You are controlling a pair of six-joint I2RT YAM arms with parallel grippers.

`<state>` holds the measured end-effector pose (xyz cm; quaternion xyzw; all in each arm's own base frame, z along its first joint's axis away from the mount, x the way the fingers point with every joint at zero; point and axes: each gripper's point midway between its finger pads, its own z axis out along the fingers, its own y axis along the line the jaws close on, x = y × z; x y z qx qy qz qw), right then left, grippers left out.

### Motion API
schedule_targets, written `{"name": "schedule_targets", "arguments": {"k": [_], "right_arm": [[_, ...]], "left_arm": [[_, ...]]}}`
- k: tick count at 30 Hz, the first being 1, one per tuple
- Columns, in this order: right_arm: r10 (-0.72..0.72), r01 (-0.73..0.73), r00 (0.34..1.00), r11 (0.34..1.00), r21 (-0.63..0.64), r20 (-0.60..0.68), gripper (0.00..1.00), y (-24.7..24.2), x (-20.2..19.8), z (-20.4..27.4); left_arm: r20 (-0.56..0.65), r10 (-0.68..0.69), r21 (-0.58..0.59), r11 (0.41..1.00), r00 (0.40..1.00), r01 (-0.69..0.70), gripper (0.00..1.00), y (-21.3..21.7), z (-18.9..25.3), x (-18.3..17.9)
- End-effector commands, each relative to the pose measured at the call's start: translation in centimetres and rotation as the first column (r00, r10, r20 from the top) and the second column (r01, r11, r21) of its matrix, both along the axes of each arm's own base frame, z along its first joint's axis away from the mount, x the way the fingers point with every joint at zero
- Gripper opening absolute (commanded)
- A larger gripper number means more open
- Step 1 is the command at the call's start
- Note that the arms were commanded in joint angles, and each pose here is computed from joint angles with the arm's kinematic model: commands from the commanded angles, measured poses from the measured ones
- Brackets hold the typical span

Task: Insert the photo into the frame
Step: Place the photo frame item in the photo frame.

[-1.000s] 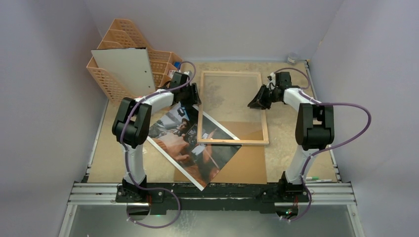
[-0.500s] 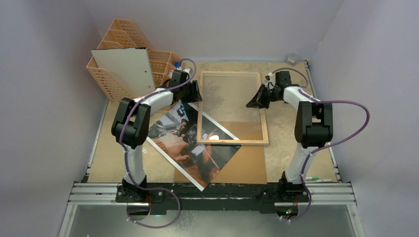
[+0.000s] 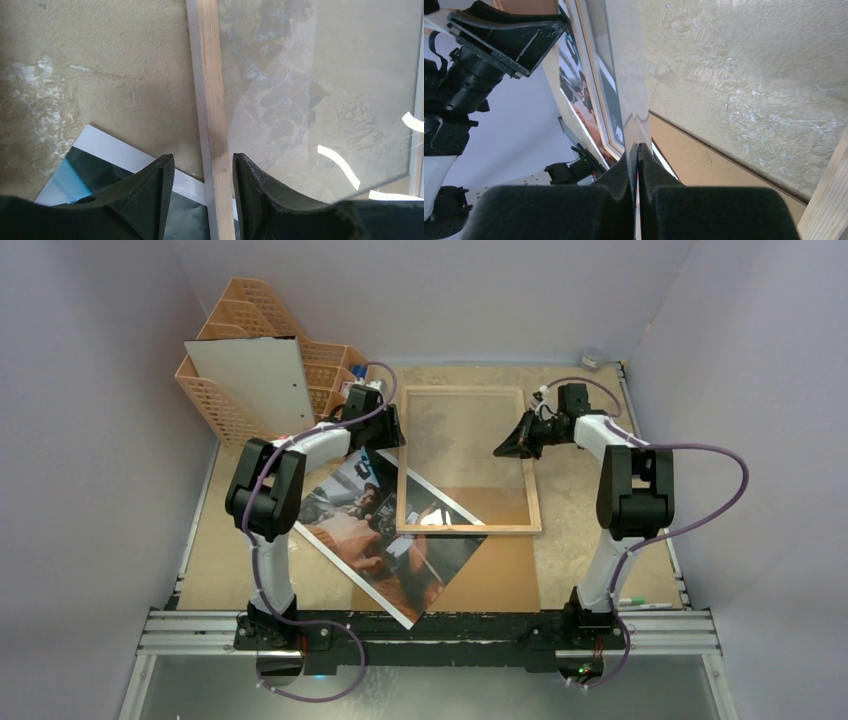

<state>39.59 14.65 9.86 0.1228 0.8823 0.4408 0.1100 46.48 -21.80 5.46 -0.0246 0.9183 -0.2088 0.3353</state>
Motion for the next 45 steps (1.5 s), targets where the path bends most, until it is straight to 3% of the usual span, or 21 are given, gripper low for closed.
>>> {"name": "schedule_targets", "arguments": {"k": [1, 9, 19, 23, 26, 31, 33, 37, 42, 45], "right_arm": [[0.036, -0.037, 0.999, 0.992, 0.122, 0.011, 0.00, 1.4, -1.3, 3.6], [0.017, -0.017, 1.000, 0.985, 0.172, 0.002, 0.00, 1.8, -1.2, 5.0], [-0.002, 0.013, 0.999, 0.977, 0.212, -0.053, 0.00, 1.9, -1.1, 5.3], [-0.004, 0.010, 0.999, 0.990, 0.142, -0.045, 0.01, 1.3, -1.2, 3.6], [-0.015, 0.018, 0.998, 0.999, 0.048, -0.056, 0.13, 0.4, -1.3, 1.7], [-0.039, 0.037, 0.998, 0.998, -0.053, -0.048, 0.43, -0.7, -1.5, 0.6], [-0.054, 0.050, 0.998, 0.994, -0.098, -0.037, 0.46, -1.3, -1.4, 0.2], [-0.068, 0.060, 0.997, 0.989, -0.138, -0.049, 0.41, -1.8, -1.5, -1.1], [-0.046, 0.038, 0.996, 0.994, -0.106, -0.070, 0.18, -1.4, -1.8, -2.5], [-0.021, 0.017, 0.999, 0.995, -0.097, -0.046, 0.10, -1.2, -1.6, -2.5]], "left_arm": [[0.078, 0.047, -0.020, 0.999, 0.996, -0.045, 0.47, 0.4, 2.2, 1.5], [0.059, 0.061, -0.021, 0.998, 0.996, -0.060, 0.37, 0.4, 1.4, 1.6], [0.055, 0.081, -0.022, 0.997, 0.995, -0.080, 0.37, 0.5, 1.2, 1.7], [0.042, 0.082, -0.022, 0.996, 0.996, -0.081, 0.38, 0.5, 0.7, 1.5], [0.035, 0.075, -0.032, 0.997, 0.997, -0.074, 0.40, 0.2, 0.6, 1.5], [0.034, 0.073, -0.036, 0.997, 0.997, -0.072, 0.42, -0.1, 0.5, 1.7], [0.038, 0.077, -0.036, 0.997, 0.996, -0.075, 0.43, -0.1, 0.5, 1.9], [0.048, 0.094, -0.039, 0.995, 0.994, -0.092, 0.47, -0.2, 0.6, 2.5], [0.090, 0.096, -0.069, 0.994, 0.991, -0.090, 0.50, -1.1, 1.6, 4.6], [0.094, 0.085, -0.087, 0.993, 0.992, -0.077, 0.51, -1.7, 1.8, 5.3]]}}
